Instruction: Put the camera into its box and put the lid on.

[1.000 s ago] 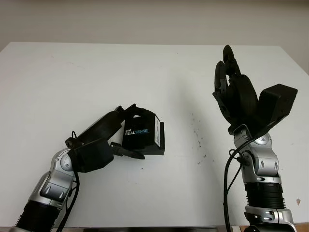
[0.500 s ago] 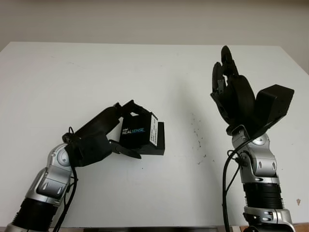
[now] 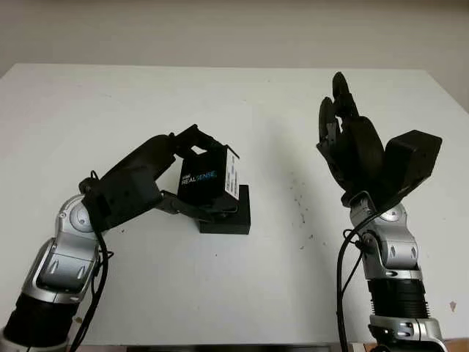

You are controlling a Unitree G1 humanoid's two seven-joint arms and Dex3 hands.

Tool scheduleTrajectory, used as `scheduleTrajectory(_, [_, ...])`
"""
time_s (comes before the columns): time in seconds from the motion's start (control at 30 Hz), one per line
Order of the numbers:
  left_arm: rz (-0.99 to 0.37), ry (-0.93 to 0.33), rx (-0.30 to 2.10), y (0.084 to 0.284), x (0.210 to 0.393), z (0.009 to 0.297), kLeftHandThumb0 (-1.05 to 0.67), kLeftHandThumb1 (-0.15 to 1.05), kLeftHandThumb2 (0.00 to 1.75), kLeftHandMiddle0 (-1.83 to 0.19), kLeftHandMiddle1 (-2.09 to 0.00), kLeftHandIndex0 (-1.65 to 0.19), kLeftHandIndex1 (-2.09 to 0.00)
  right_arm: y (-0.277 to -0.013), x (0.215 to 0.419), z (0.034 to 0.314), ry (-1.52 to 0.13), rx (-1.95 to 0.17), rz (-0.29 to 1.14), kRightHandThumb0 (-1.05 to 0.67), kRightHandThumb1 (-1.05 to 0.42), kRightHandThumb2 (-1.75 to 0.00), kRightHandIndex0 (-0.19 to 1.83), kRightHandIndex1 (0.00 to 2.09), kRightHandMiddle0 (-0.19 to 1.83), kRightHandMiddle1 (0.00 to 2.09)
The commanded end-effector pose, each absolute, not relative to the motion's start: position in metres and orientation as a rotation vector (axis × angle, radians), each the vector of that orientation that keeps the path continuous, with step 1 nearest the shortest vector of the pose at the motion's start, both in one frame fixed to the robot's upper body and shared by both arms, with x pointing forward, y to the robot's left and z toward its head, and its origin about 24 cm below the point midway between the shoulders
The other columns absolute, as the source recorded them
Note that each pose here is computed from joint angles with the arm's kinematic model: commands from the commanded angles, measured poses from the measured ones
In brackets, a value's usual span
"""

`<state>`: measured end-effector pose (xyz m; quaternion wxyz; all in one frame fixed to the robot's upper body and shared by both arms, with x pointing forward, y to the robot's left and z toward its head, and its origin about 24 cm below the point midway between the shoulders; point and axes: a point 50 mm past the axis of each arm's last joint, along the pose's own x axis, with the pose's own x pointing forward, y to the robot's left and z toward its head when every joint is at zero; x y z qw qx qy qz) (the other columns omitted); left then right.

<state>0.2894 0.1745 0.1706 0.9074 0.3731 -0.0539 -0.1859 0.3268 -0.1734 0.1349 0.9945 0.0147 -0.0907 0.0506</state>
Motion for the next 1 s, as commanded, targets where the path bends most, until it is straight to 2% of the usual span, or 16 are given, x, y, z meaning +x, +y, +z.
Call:
scheduleTrajectory(0.0, [-0.374, -0.131, 0.811, 0.170, 0.288, 0.183, -0.25, 0.97, 0.05, -0.32, -1.52, -0.26, -1.40, -0.172, 0.327, 0.137, -0.192, 0.032, 0.100, -0.61, -1.05, -0.66, -0.17, 0.05, -0.12, 0.02])
scheduleTrajectory(0.17, [-0.370, -0.050, 0.862, 0.169, 0.290, 0.186, -0.22, 0.97, 0.05, -0.35, -1.49, -0.26, -1.42, -0.171, 0.328, 0.138, -0.191, 0.033, 0.106, -0.62, -1.05, -0.65, -0.16, 0.05, -0.12, 0.03])
scheduleTrajectory(0.4, [-0.377, 0.040, 0.961, 0.167, 0.294, 0.188, -0.23, 0.95, 0.05, -0.30, -1.55, -0.24, -1.50, -0.167, 0.327, 0.140, -0.189, 0.036, 0.112, -0.64, -1.05, -0.63, -0.16, 0.05, -0.12, 0.04])
scheduleTrajectory(0.53, [-0.406, 0.074, 0.960, 0.165, 0.295, 0.187, -0.22, 0.94, 0.05, -0.38, -1.58, -0.28, -1.52, -0.165, 0.327, 0.140, -0.192, 0.035, 0.122, -0.64, -1.05, -0.62, -0.18, 0.05, -0.14, 0.03])
scheduleTrajectory(0.97, [-0.477, 0.097, 0.929, 0.153, 0.299, 0.179, -0.26, 0.95, 0.06, -0.45, -1.76, -0.30, -1.55, -0.164, 0.326, 0.139, -0.189, 0.032, 0.115, -0.67, -1.05, -0.60, -0.19, 0.04, -0.15, 0.04])
